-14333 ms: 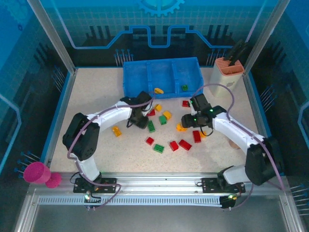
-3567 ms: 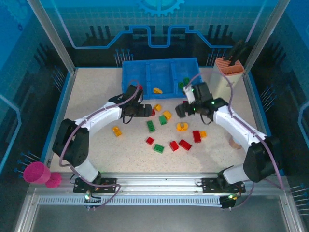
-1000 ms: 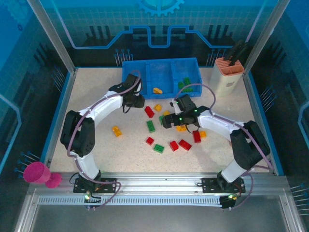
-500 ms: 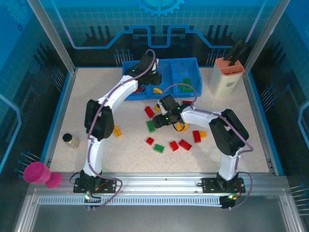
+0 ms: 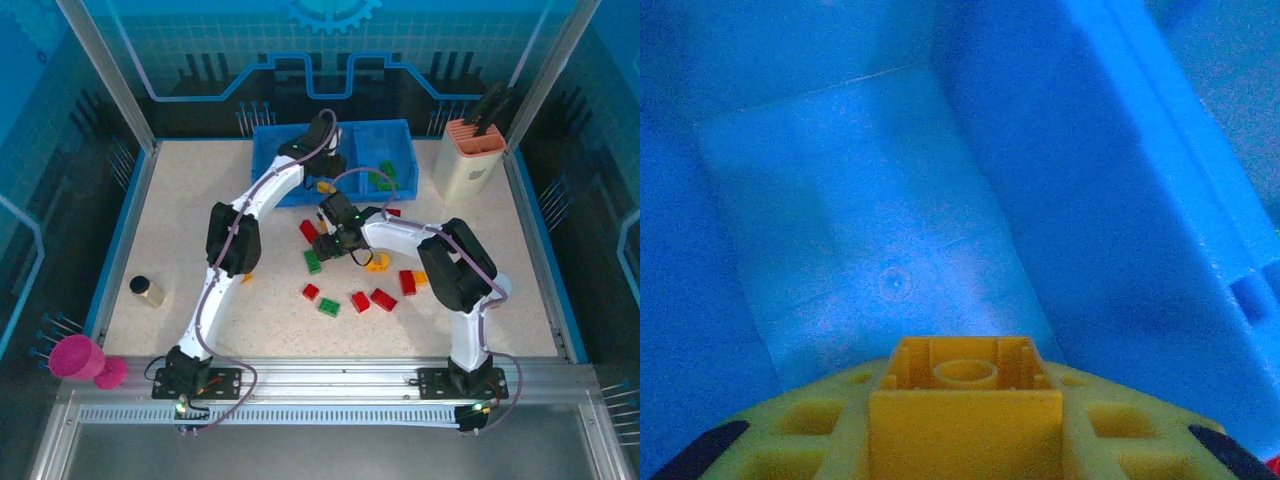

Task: Sort the legos into containers by color
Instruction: Place the lego in the container, then pick up the lego from the center of the table, then place the lego in the container.

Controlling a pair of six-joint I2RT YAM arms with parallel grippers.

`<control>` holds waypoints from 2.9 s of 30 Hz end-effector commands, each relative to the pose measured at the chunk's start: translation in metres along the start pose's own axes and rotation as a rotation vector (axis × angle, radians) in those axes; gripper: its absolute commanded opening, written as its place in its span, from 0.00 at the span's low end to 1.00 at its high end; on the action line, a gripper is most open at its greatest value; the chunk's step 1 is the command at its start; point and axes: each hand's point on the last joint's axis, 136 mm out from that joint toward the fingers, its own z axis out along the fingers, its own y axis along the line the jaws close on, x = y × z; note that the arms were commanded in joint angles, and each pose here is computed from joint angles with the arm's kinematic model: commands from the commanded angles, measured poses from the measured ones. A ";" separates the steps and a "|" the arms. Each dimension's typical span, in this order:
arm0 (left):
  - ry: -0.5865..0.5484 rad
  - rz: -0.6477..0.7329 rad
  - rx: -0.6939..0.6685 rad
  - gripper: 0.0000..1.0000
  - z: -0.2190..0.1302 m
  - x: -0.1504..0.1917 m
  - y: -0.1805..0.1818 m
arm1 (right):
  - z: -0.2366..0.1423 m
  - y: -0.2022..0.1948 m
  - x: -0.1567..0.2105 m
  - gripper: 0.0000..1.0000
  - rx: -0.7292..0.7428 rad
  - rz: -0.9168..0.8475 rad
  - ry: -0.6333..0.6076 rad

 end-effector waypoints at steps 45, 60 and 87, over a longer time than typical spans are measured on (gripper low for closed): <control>-0.358 0.043 0.065 0.96 -0.252 -0.082 0.031 | -0.114 -0.147 -0.099 0.30 0.157 0.125 -0.215; -0.257 -0.078 -0.152 0.99 -0.292 0.010 0.113 | -0.036 -0.250 -0.186 0.31 0.248 0.229 -0.237; -0.187 -0.154 -0.129 0.99 -0.275 0.040 0.116 | -0.051 -0.262 -0.231 0.48 0.181 0.222 -0.396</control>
